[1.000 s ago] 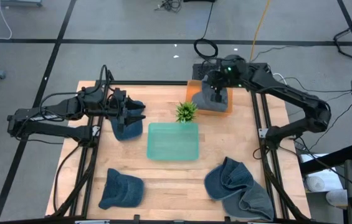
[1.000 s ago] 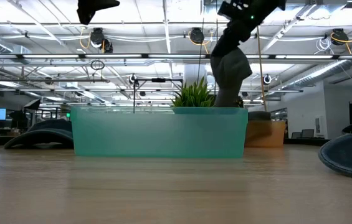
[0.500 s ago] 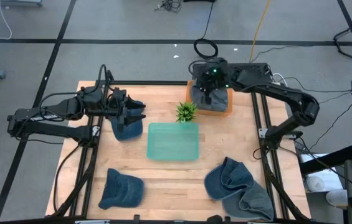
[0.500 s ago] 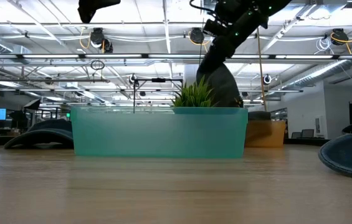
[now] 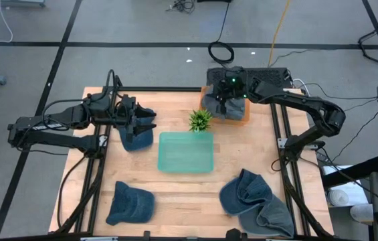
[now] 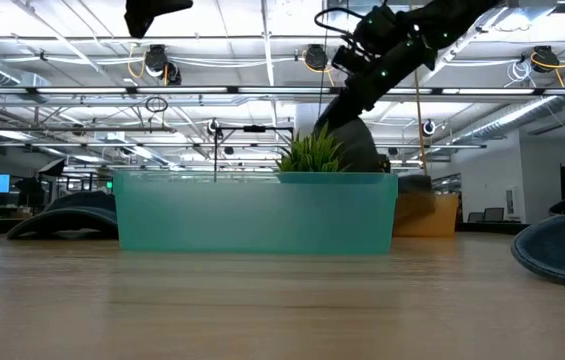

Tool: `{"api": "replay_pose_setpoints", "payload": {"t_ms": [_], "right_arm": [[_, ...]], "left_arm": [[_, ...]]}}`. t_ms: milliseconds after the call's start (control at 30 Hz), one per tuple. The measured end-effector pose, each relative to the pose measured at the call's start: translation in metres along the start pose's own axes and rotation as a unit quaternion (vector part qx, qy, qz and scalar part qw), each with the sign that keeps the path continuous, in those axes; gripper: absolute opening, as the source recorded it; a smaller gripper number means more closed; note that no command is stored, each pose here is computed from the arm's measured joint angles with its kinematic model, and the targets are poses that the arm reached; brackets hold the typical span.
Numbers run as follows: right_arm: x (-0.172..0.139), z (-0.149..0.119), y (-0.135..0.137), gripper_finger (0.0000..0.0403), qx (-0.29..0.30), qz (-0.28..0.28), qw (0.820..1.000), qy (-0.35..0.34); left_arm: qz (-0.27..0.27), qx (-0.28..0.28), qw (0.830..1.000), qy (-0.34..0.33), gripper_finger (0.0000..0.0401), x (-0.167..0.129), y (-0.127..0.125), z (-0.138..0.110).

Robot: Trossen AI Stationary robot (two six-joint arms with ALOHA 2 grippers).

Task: Pick & Place hat
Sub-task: Put the top gray cap into the orange bin

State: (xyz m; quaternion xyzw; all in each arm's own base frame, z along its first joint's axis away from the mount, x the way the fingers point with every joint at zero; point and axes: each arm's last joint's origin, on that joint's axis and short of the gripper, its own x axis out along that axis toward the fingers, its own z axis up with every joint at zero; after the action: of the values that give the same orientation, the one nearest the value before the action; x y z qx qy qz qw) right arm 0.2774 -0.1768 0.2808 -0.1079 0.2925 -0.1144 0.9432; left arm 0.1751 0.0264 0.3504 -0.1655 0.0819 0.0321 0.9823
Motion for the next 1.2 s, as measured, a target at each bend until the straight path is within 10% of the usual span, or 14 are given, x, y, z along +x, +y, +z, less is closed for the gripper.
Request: {"api": "replay_pose_setpoints", "payload": {"t_ms": [533, 1200], "right_arm": [[-0.007, -0.066, -0.014, 0.0033, 0.063, -0.043, 0.994, 0.076], [-0.063, -0.040, -0.012, 0.0344, -0.008, -0.181, 0.982, 0.048]], "left_arm": [[0.002, 0.007, 1.000, 0.009, 0.0269, 0.000, 0.001, -0.002], [0.003, 0.006, 1.000, 0.008, 0.0269, 0.000, 0.001, -0.002]]}}
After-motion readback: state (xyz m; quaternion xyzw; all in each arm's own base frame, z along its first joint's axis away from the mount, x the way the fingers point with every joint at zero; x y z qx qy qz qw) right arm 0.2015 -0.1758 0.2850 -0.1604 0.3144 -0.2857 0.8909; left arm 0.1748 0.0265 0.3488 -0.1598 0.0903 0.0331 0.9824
